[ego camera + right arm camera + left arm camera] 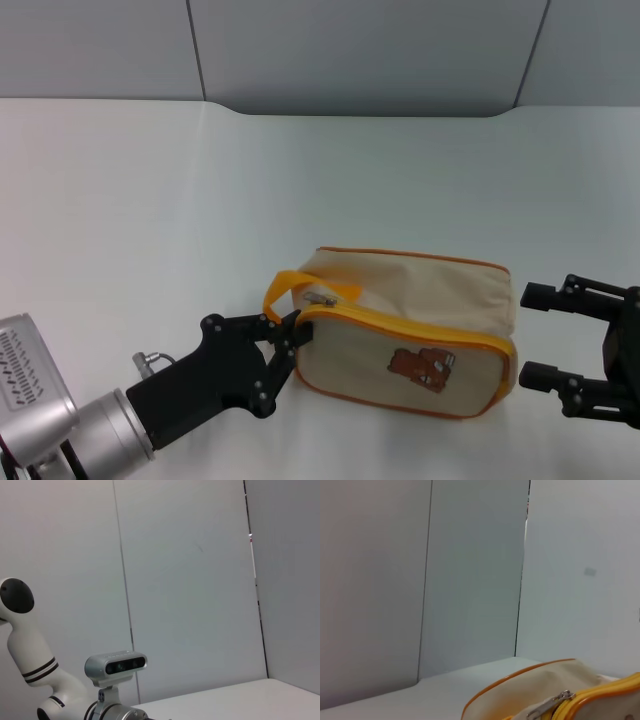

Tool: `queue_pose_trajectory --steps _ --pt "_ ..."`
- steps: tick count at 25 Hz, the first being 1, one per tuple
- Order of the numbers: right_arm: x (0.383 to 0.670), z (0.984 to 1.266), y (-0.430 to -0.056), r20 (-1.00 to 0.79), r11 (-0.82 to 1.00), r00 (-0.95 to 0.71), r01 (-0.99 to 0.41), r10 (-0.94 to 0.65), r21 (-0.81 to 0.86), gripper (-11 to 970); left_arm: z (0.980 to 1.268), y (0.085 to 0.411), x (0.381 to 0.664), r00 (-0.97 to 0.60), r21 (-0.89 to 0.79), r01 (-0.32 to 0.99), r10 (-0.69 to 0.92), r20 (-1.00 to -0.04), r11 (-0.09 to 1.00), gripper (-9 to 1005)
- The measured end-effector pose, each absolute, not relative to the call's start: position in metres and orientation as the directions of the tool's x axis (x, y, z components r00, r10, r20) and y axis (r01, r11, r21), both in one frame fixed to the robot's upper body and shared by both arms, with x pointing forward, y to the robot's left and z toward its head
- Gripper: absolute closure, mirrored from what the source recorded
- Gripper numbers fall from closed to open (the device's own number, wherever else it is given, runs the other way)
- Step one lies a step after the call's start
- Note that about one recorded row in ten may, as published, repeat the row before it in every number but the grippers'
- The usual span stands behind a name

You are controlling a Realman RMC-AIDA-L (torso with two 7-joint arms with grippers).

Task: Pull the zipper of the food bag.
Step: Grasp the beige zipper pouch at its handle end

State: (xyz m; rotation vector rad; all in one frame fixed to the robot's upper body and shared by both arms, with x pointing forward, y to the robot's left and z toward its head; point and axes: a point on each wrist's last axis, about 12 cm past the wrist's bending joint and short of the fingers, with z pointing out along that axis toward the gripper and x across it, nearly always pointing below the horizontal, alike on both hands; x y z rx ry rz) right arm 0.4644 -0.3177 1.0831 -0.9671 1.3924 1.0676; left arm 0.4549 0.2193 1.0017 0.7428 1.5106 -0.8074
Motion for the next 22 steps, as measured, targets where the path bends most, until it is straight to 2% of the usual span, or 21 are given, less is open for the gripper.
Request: queue_pose_trajectory --steps 7,17,22 --pt "0.463 1.082 -0.319 -0.996 0.270 -0.090 -0.959 0.008 0.089 208 1.003 0.219 0.460 -0.085 -0.063 0.839 0.016 -0.996 0.540 932" --pt "0.464 1.083 -0.323 -0.997 0.322 -0.078 -0.943 0.024 0.082 208 1.019 0.239 0.463 0.008 -0.007 0.846 -0.026 -1.000 0.533 936" --pt "0.468 1.082 -0.330 -0.996 0.455 -0.046 -0.887 0.074 0.075 209 1.036 0.253 0.476 0.102 0.076 0.858 -0.023 -0.994 0.508 937"
